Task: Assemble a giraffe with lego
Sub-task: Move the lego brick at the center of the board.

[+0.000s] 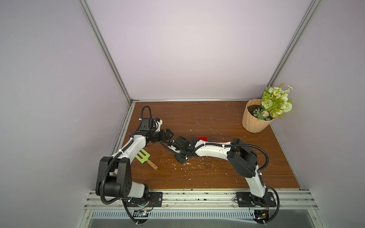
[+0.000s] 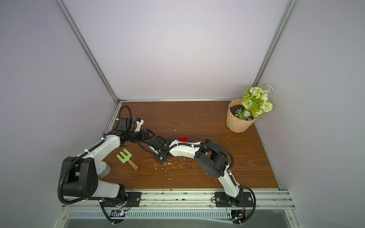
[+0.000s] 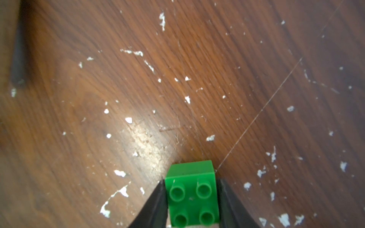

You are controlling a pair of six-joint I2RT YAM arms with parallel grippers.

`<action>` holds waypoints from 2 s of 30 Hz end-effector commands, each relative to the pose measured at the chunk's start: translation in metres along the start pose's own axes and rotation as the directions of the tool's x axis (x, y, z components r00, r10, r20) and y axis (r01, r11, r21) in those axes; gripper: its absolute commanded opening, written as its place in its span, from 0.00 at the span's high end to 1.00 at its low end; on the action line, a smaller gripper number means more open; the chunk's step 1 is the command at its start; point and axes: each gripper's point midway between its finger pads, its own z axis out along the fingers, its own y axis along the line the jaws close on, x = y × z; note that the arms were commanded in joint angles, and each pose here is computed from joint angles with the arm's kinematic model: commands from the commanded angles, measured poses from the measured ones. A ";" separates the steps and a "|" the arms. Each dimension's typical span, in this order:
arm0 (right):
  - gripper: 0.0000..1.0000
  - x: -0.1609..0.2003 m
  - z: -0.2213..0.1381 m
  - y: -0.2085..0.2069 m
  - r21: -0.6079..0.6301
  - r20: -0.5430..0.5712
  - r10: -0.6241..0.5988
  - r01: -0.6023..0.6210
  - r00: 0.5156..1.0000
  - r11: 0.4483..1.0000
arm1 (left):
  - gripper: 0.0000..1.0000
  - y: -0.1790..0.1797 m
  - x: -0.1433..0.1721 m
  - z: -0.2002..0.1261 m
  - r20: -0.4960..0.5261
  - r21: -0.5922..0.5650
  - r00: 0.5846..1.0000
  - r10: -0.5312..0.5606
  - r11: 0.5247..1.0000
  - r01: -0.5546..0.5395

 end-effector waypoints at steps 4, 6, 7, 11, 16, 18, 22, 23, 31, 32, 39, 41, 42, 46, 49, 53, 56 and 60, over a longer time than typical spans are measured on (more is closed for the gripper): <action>0.66 -0.016 -0.018 0.004 -0.003 0.055 -0.012 0.012 0.998 1.000 | 0.00 0.001 -0.001 -0.001 -0.007 0.006 1.000 -0.019 1.000 0.019; 0.67 -0.017 -0.020 0.004 -0.004 0.057 -0.009 0.009 0.998 1.000 | 0.00 0.001 0.000 -0.002 -0.007 0.007 1.000 -0.018 1.000 0.019; 0.67 -0.016 -0.021 0.003 0.000 0.056 -0.007 0.007 0.998 1.000 | 0.00 0.001 -0.001 -0.002 -0.005 0.007 1.000 -0.017 1.000 0.017; 0.68 -0.014 -0.029 -0.005 0.038 0.048 0.021 -0.023 0.999 0.999 | 0.01 -0.004 -0.002 -0.001 0.000 0.038 1.000 -0.018 0.999 0.018; 0.68 -0.004 -0.042 -0.017 0.054 0.046 0.080 -0.082 0.996 0.995 | 0.00 -0.008 0.002 0.002 -0.016 0.071 0.999 -0.028 0.997 0.029; 0.68 0.003 -0.047 -0.021 0.074 0.035 0.092 -0.094 0.995 0.993 | 0.00 -0.008 0.002 0.002 -0.013 0.077 1.000 -0.026 0.997 0.027; 0.69 0.020 -0.051 -0.031 0.097 0.018 0.126 -0.127 0.992 0.987 | 0.00 -0.011 0.001 0.001 -0.006 0.091 1.000 -0.022 0.996 0.022; 0.69 0.025 -0.052 -0.033 0.094 0.020 0.137 -0.139 0.990 0.986 | 0.00 -0.011 0.000 0.001 -0.005 0.090 1.000 -0.020 0.996 0.020; 0.68 0.049 -0.055 -0.047 0.107 0.016 0.205 -0.205 0.979 0.973 | 0.00 -0.010 0.001 0.001 -0.007 0.085 1.000 -0.020 0.996 0.021; 0.68 0.051 -0.056 -0.049 0.111 0.014 0.211 -0.211 0.977 0.971 | 0.00 -0.010 0.002 0.002 -0.009 0.086 1.000 -0.020 0.996 0.021; 0.68 0.066 -0.057 -0.055 0.114 0.006 0.260 -0.259 0.966 0.959 | 0.00 -0.016 0.006 0.004 -0.019 0.088 1.000 0.002 0.996 0.000; 0.67 0.068 -0.057 -0.056 0.115 0.003 0.269 -0.268 0.963 0.956 | 0.00 -0.018 0.007 0.004 -0.021 0.085 1.000 0.008 0.996 -0.006; 0.67 0.069 -0.057 -0.057 0.116 0.000 0.273 -0.272 0.962 0.955 | 0.00 -0.018 0.007 0.004 -0.021 0.083 1.000 0.011 0.996 -0.010; 0.63 0.069 -0.057 -0.060 0.127 -0.009 0.277 -0.274 0.961 0.953 | 0.00 -0.019 0.007 0.004 -0.020 0.082 1.000 0.014 0.997 -0.013; 0.58 0.066 -0.058 -0.061 0.128 -0.009 0.277 -0.274 0.961 0.953 | 0.00 -0.019 0.007 0.006 -0.024 0.083 1.000 0.012 0.997 -0.010; 0.52 0.059 -0.061 -0.063 0.123 0.004 0.277 -0.276 0.961 0.953 | 0.00 -0.018 0.007 0.006 -0.028 0.082 1.000 0.011 0.997 -0.009; 0.49 0.058 -0.060 -0.064 0.125 0.000 0.275 -0.273 0.961 0.954 | 0.00 -0.018 0.008 0.006 -0.029 0.082 0.999 0.013 0.997 -0.010; 0.49 0.058 -0.061 -0.064 0.127 -0.001 0.268 -0.265 0.964 0.956 | 0.00 -0.018 0.007 0.006 -0.026 0.080 1.000 0.014 0.997 -0.012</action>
